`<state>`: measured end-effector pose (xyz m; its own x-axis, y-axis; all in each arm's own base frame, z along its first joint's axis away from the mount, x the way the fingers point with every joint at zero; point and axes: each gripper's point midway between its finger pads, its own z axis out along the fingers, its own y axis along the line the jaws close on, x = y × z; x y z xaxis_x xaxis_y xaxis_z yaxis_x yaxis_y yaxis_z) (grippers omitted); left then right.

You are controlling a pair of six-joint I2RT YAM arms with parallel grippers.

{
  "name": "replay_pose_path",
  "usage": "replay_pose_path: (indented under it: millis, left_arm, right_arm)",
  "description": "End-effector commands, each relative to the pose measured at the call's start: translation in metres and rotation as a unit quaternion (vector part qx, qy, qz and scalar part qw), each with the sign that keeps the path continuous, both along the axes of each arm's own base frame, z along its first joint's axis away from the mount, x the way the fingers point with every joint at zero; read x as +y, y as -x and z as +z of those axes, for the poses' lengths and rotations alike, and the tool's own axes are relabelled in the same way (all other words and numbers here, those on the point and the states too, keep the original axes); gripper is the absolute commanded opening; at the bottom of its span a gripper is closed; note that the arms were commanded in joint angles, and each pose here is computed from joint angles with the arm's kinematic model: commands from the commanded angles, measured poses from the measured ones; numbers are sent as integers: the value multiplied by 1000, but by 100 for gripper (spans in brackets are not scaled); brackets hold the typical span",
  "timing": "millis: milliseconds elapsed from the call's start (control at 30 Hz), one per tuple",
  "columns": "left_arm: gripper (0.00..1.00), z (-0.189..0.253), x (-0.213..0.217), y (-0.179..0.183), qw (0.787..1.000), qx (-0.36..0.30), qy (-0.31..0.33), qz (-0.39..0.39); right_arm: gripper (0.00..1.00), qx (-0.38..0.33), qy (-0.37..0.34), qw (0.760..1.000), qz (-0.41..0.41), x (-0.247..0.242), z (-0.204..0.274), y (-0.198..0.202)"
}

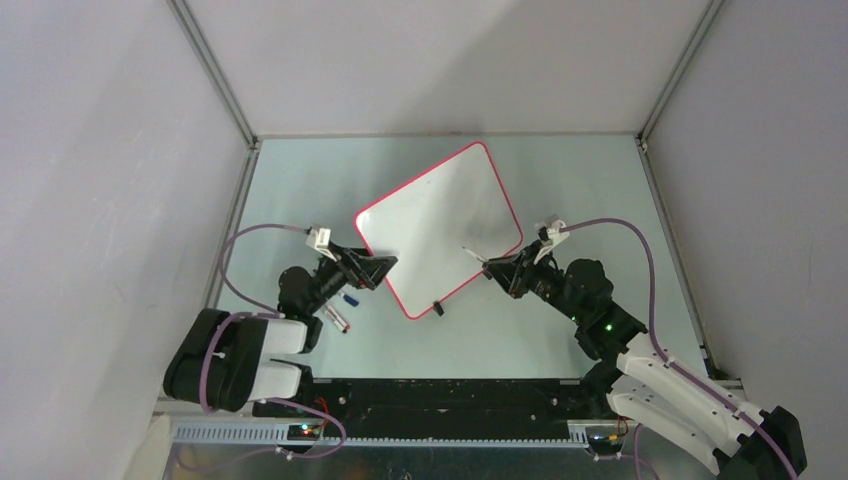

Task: Write a sentence on the whiteboard
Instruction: Move the whiteboard to the center of the board.

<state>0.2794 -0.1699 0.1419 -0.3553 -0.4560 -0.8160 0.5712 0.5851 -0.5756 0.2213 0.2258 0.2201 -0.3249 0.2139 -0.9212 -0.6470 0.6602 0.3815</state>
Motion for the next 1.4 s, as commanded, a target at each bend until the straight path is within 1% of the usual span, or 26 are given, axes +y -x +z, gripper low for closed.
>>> replay_pose_path:
  millis: [0,33,67,100,133,233,300,367,467,567,667,800,933,1067,1133,1167,1200,1233,1367]
  left_arm:
    - [97,21,-7,-1,999,-35,24,-23]
    - [90,22,-7,-2,999,-33,26,-25]
    - [87,23,-9,-1,999,-33,29,-31]
    - [79,25,-9,-1,998,-35,30,-33]
    - [75,27,-10,0,998,-39,32,-37]
    - [53,29,-10,2,998,-40,30,-38]
    - [47,28,-11,2,998,-38,25,-40]
    - [43,29,-11,1,998,-41,20,-40]
    - [40,29,-10,0,998,-39,16,-38]
    - [42,26,-10,-1,999,-36,8,-39]
    - [35,23,-11,-1,998,-40,-1,-42]
    - [30,22,-11,-3,998,-40,-3,-44]
    - [31,22,-9,-3,998,-39,-3,-42]
    - [31,21,-8,-3,998,-38,-4,-40]
    - [31,20,-8,-3,999,-36,-5,-40]
    - [31,21,-8,-4,998,-37,-5,-41]
    - [31,21,-9,-4,998,-36,-4,-41]
    - [31,21,-9,-4,998,-36,-4,-42]
    - [31,21,-9,-4,998,-34,-3,-43]
  right_arm:
    - [0,-28,-4,1000,-5,0,9,-2]
    - [0,-28,-4,1000,-4,1,9,-1]
    - [0,-29,-2,1000,-4,1,9,-1]
    - [0,-30,-3,1000,-4,1,9,-1]
    - [0,-30,-2,1000,-4,2,9,-1]
    - [0,-29,-1,1000,-1,3,8,0]
    - [0,-28,0,1000,1,5,7,0]
    - [0,-28,1,1000,3,6,6,0]
    - [0,-28,2,1000,3,7,5,1]
    - [0,-29,2,1000,2,7,6,0]
    - [0,-32,-3,999,5,10,8,-1]
    - [0,-20,-11,1000,17,17,17,0]
    - [0,8,0,999,31,25,27,0]
    - [0,35,-3,999,34,33,38,5]
    - [0,59,-5,998,14,33,42,5]
    - [0,67,-3,998,-14,29,42,-1]
    - [0,92,-5,995,-26,30,46,1]
    - [0,101,-8,993,-68,22,47,-7]
    - [0,170,-13,978,-117,21,50,-4]
